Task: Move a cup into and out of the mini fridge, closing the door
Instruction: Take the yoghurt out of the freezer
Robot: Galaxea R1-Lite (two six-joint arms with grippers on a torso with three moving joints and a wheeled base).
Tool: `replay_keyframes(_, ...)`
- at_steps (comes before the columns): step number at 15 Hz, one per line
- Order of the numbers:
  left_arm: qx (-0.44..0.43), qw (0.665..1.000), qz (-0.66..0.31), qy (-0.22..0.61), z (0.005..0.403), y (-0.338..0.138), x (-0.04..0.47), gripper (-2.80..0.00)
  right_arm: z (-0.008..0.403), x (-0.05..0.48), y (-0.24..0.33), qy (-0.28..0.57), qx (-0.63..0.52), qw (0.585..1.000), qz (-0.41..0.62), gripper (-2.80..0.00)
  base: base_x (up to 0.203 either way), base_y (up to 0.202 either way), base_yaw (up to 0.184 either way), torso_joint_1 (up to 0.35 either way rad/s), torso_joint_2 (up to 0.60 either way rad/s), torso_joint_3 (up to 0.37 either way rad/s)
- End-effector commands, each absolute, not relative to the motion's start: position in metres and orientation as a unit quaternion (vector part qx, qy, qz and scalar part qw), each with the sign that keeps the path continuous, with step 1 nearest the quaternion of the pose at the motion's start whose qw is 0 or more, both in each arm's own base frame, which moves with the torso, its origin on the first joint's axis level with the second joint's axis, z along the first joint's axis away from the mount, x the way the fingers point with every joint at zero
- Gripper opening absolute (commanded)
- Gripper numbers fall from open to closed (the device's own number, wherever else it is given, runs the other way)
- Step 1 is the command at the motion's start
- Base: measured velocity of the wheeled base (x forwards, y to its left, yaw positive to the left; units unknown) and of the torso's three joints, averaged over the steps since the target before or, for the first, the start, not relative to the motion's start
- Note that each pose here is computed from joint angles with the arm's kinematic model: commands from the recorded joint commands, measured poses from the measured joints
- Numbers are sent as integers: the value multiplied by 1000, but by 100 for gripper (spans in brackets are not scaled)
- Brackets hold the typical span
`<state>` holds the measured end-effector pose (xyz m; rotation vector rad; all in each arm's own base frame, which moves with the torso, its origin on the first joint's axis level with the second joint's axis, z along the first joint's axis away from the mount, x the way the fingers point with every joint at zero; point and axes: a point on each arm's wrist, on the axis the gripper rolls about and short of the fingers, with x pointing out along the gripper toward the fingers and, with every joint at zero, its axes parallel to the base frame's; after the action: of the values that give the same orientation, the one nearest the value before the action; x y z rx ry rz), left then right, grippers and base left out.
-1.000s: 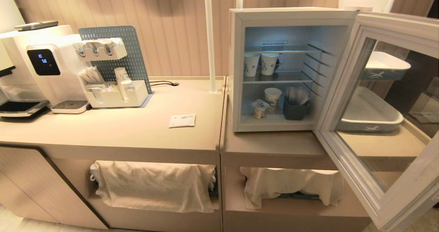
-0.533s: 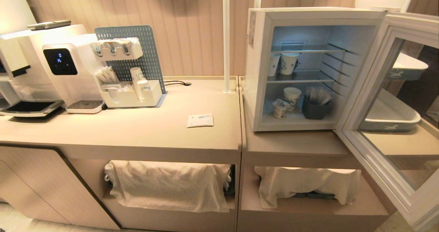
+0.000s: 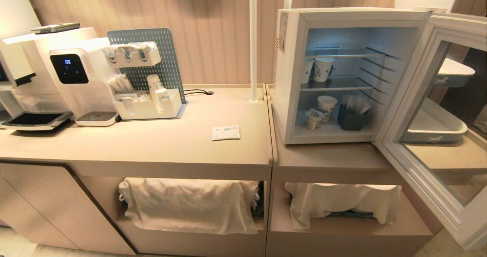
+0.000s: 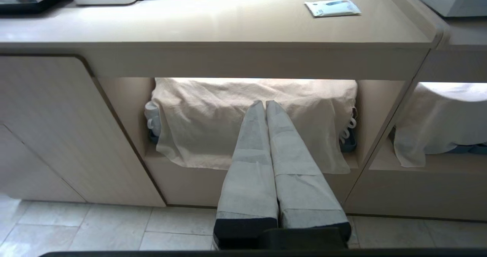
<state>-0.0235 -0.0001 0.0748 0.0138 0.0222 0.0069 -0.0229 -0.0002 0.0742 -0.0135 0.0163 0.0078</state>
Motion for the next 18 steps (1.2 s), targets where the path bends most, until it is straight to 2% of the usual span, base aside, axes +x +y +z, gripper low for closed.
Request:
replay_keyframes(1, 7, 1000, 2, 12, 75, 0, -23, -280, 74, -23, 0, 8, -7, 1000, 4, -280, 0, 0, 0, 0, 0, 0)
replay_keyframes(3, 8, 1000, 2, 11, 76, 0, -24, -280, 74, -23, 0, 8, -7, 1000, 4, -280, 61, 0, -1, -6, -2, 1)
replay_keyframes(15, 7, 1000, 2, 12, 75, 0, -23, -280, 74, -23, 0, 9, -7, 1000, 4, -280, 192, 0, 0, 2, 4, 1)
replay_keyframes(18, 7, 1000, 2, 12, 75, 0, -23, -280, 74, -23, 0, 8, -7, 1000, 4, -280, 33, 0, 1, 1, 4, 0)
